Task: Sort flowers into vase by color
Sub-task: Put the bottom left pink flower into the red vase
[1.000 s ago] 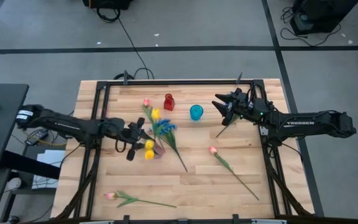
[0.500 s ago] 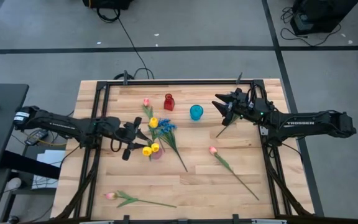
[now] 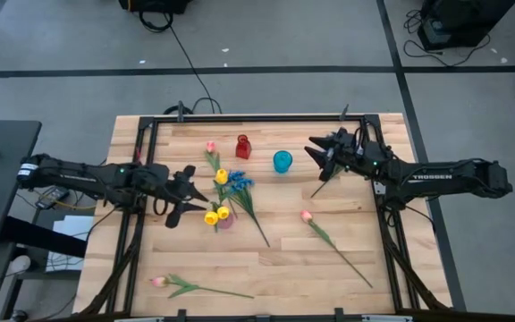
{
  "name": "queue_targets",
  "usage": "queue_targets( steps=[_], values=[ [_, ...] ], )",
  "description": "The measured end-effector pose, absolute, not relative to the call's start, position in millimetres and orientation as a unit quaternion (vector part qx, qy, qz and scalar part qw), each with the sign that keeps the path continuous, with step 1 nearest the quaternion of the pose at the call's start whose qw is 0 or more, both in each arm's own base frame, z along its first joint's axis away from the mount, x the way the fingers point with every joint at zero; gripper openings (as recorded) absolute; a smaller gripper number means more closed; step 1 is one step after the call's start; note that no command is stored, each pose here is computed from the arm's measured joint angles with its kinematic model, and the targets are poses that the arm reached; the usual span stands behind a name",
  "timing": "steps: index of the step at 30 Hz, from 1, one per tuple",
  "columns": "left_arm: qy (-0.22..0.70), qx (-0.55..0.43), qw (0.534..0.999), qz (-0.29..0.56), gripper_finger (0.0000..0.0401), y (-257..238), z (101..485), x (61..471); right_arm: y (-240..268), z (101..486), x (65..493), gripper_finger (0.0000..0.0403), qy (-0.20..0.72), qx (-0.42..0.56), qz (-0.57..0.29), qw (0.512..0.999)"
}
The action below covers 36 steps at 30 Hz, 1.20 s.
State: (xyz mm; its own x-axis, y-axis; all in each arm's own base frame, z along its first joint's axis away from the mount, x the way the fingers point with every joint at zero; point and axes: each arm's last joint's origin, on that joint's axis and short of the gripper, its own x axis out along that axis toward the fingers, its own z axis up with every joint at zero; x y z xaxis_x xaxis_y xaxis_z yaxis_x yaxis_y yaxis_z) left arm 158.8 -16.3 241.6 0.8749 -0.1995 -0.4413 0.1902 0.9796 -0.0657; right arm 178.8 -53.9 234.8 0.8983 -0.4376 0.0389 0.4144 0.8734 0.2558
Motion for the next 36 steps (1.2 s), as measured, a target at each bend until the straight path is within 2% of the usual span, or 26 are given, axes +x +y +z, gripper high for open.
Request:
queue_targets(
  steps=[8,19,24,29,36],
  values=[
    [0.311,-0.133,0.917,-0.212,0.0127,-29.6,233.4,151.0,-45.5,228.1,184.6,0.0216,-0.025,0.148,-0.202,0.968],
    [0.452,-0.223,0.827,-0.249,0.0127,-69.1,195.6,137.5,-40.0,226.3,194.0,0.0217,-0.044,0.144,-0.212,0.966],
    [0.464,-0.216,0.827,-0.232,0.0127,-87.5,186.0,140.7,-41.0,225.5,199.1,0.0217,-0.060,0.141,-0.213,0.965],
    [0.442,-0.189,0.841,-0.250,0.0127,-108.2,179.3,150.0,-40.9,218.3,207.6,0.0217,-0.064,0.145,-0.236,0.959],
    [0.437,-0.141,0.850,-0.258,0.0127,-132.3,156.1,164.1,-31.2,200.4,219.9,0.0217,-0.033,0.196,-0.219,0.955]
  ],
)
